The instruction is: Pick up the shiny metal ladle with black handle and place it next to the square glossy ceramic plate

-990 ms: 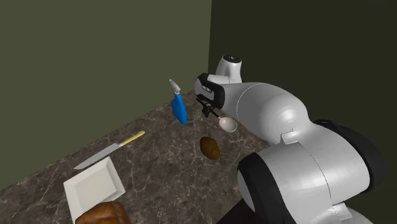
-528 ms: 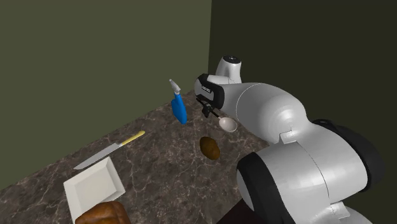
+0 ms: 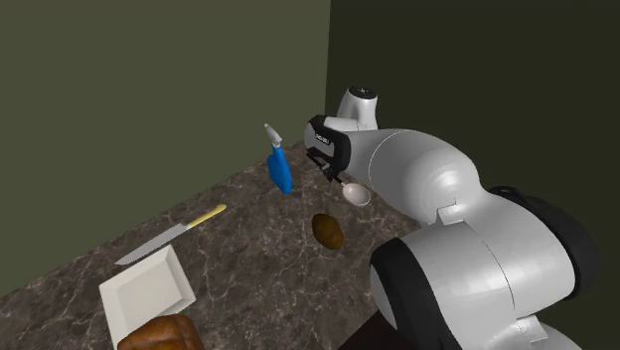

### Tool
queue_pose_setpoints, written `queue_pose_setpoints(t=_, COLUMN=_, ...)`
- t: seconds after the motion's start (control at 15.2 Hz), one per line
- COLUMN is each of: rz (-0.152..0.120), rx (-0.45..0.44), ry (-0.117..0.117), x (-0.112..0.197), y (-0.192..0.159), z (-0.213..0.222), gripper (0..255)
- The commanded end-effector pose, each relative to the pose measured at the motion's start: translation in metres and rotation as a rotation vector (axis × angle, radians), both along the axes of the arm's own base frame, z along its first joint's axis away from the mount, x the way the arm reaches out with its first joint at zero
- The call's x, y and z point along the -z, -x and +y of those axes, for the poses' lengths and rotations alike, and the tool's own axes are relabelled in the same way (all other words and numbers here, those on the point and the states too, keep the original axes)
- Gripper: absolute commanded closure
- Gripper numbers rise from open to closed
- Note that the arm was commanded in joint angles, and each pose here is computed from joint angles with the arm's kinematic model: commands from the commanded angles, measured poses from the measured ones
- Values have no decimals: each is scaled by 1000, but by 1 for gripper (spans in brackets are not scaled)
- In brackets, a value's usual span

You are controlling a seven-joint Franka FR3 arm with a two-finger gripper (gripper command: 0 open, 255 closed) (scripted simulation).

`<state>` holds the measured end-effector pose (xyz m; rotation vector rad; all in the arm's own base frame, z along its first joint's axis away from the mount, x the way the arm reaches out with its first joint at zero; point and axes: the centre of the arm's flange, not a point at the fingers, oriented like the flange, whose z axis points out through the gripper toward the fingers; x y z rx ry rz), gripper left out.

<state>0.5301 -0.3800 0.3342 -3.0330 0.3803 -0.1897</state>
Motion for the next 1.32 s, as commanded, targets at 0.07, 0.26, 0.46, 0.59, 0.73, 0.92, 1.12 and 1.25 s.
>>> queue_pose_setpoints(t=0.07, rz=2, rx=-1, ry=-2, x=1, y=-1, z=1, gripper=255)
queue_pose_setpoints(t=0.26, rz=2, rx=-1, ry=-2, x=-15, y=-1, z=1, gripper=255)
queue_pose_setpoints(t=0.46, rz=2, rx=-1, ry=-2, x=-31, y=-1, z=1, gripper=255)
queue_pose_setpoints(t=0.59, rz=2, rx=-1, ry=-2, x=-41, y=-1, z=1, gripper=255)
queue_pose_setpoints(t=0.73, rz=2, rx=-1, ry=-2, x=-52, y=-1, z=1, gripper=255)
queue_pose_setpoints(t=0.92, rz=2, rx=-1, ry=-2, x=-68, y=-1, z=1, gripper=255)
queue_pose_setpoints(t=1.12, rz=2, rx=-1, ry=-2, x=-83, y=-1, z=1, gripper=255)
queue_pose_setpoints(t=1.25, rz=2, rx=-1, ry=-2, x=-94, y=-1, z=1, gripper=255)
